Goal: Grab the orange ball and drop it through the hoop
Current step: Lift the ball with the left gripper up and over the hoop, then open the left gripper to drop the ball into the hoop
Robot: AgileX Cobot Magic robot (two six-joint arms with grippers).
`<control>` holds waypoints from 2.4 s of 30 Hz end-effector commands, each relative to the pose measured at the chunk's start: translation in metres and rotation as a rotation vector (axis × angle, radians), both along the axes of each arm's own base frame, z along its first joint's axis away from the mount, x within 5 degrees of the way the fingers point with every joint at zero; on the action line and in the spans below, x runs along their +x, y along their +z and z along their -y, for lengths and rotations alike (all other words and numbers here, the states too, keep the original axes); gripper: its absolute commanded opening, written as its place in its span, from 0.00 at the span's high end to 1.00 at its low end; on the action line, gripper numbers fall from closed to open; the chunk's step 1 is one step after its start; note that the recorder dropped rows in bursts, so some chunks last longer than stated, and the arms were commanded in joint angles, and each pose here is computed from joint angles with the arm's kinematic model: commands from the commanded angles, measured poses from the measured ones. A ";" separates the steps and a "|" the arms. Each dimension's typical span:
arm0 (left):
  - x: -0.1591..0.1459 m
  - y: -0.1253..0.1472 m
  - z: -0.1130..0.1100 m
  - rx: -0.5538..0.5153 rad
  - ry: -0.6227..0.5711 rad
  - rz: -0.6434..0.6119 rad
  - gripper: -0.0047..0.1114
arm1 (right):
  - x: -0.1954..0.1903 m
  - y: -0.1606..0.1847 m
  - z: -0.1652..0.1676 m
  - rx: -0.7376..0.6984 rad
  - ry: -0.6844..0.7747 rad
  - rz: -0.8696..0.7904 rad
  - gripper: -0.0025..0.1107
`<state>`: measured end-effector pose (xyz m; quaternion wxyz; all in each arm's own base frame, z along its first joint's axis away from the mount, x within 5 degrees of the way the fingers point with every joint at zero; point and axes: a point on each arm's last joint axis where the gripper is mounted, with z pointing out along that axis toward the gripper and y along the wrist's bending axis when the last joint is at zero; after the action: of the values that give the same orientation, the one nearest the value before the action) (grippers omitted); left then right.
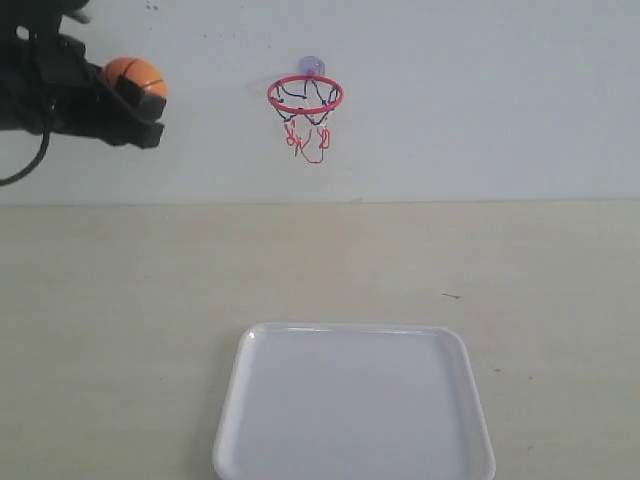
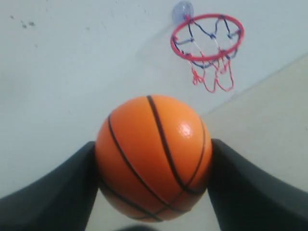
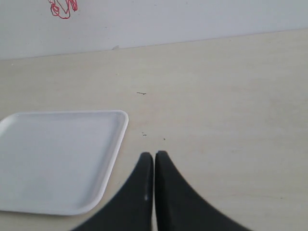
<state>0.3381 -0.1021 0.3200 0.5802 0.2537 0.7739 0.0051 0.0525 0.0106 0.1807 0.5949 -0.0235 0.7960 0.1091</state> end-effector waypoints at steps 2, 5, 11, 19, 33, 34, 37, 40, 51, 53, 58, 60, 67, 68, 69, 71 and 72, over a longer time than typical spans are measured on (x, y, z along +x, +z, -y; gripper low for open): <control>0.052 0.019 0.019 -0.047 -0.069 0.015 0.92 | 0.000 0.002 0.000 -0.008 0.003 0.018 0.98; 0.081 0.021 0.027 -0.092 -0.116 -0.005 0.92 | 0.000 0.002 0.000 -0.007 0.003 0.022 0.98; 0.129 0.013 0.043 -0.116 -0.206 -0.021 0.92 | 0.000 0.002 0.000 -0.007 0.003 0.022 0.98; 0.173 -0.004 0.051 -0.197 -0.245 -0.014 0.92 | 0.000 0.002 0.000 -0.007 0.003 0.022 0.98; 0.202 -0.014 0.059 -0.279 -0.358 0.001 0.92 | 0.000 0.002 0.000 -0.007 0.003 0.022 0.98; 0.202 -0.015 0.060 -0.303 -0.368 -0.008 0.92 | 0.000 0.002 0.000 -0.007 0.003 0.022 0.98; 0.203 -0.017 0.061 -0.312 -0.373 -0.005 0.92 | 0.000 0.002 0.000 -0.007 0.003 0.022 0.98; 0.202 -0.018 0.061 -0.310 -0.382 -0.009 0.92 | 0.000 0.002 0.000 -0.007 0.003 0.022 0.98; 0.202 -0.027 0.068 -0.459 -0.432 -0.062 0.92 | 0.000 0.002 0.000 -0.007 0.003 0.022 0.98; 0.204 -0.037 0.070 -0.461 -0.448 -0.089 0.92 | 0.000 0.002 0.000 -0.007 0.003 0.022 0.98; 0.211 -0.039 0.067 -0.552 -0.382 -0.061 0.92 | 0.000 0.002 0.000 -0.007 0.003 0.022 0.98; 0.211 -0.041 0.067 -0.563 -0.382 -0.064 0.92 | 0.000 0.002 0.000 -0.007 0.003 0.022 0.98; 0.207 -0.041 0.072 -0.539 -0.460 -0.062 0.72 | 0.000 0.002 0.000 -0.007 0.003 0.022 0.98; 0.207 -0.041 0.072 -0.537 -0.464 -0.062 0.64 | 0.000 0.002 0.000 -0.007 0.003 0.022 0.98; 0.206 -0.041 0.072 -0.540 -0.466 -0.063 0.59 | 0.000 0.002 0.000 -0.007 0.003 0.022 0.98; 0.206 -0.041 0.072 -0.515 -0.480 -0.040 0.47 | 0.000 0.002 0.000 -0.007 0.003 0.022 0.98; 0.206 -0.041 0.072 -0.498 -0.485 -0.027 0.43 | 0.000 0.002 0.000 -0.007 0.003 0.022 0.98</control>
<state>0.5456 -0.1736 0.2753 0.5893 0.2658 0.6885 -0.3287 0.0525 0.0106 0.1808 0.5956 -0.0235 0.7955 0.1093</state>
